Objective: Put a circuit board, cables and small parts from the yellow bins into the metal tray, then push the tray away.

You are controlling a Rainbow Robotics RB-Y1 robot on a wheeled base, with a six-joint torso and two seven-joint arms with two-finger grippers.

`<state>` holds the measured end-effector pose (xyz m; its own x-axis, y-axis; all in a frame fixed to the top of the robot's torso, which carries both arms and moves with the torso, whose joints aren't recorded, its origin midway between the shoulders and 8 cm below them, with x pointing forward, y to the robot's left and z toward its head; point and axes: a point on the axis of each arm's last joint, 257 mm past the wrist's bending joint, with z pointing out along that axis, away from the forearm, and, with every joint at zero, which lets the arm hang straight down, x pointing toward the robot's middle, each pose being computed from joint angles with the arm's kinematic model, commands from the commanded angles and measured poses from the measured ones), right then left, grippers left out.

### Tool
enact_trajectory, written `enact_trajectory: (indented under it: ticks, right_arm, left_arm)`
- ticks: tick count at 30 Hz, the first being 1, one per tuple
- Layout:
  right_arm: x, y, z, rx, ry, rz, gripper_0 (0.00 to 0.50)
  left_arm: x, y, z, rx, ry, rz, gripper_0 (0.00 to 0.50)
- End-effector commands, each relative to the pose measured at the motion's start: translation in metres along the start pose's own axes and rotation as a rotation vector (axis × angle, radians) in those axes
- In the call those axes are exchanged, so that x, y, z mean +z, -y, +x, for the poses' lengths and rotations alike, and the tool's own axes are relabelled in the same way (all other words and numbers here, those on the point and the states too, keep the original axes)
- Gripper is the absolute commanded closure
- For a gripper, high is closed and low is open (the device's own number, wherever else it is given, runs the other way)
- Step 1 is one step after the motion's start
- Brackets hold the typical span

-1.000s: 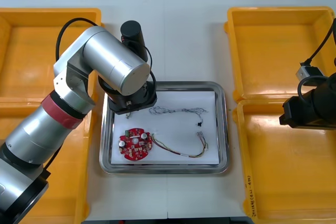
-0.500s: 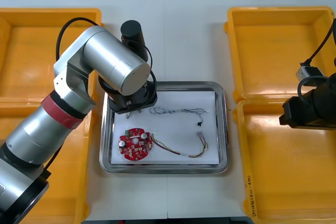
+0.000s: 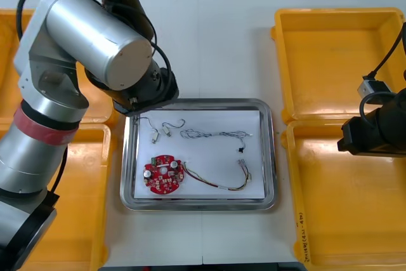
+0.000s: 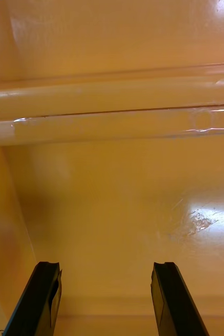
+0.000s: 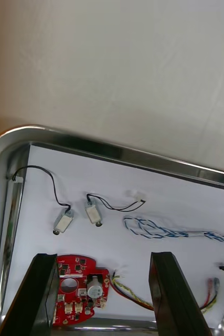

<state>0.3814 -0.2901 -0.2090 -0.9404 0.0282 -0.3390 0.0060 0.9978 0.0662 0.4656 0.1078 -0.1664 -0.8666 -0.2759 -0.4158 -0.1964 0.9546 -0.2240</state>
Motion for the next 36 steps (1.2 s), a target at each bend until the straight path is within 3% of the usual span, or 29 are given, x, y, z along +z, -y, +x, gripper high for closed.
enact_trajectory:
  ticks: [1,10,16,22,24,36]
  right_arm:
    - [-0.008,-0.001,-0.003,0.016,0.03,-0.013,0.0]
    - [-0.008,-0.001,-0.003,0.016,0.03,-0.013,0.0]
    - [-0.008,-0.001,-0.003,0.016,0.03,-0.013,0.0]
    - [-0.008,-0.001,-0.003,0.016,0.03,-0.013,0.0]
    - [-0.008,-0.001,-0.003,0.016,0.03,-0.013,0.0]
    - [-0.008,-0.001,-0.003,0.016,0.03,-0.013,0.0]
  left_arm:
    - [-0.043,0.005,-0.038,0.056,0.11,0.069,0.0]
    - [-0.07,-0.021,-0.077,0.026,0.179,0.051,0.0]
    - [-0.082,-0.057,-0.099,0.027,0.204,0.003,0.0]
    - [-0.087,-0.093,-0.112,0.079,0.176,-0.044,0.0]
    - [-0.092,-0.114,-0.116,0.106,0.152,-0.068,0.0]
    - [-0.117,-0.182,-0.118,0.204,0.056,-0.137,0.0]
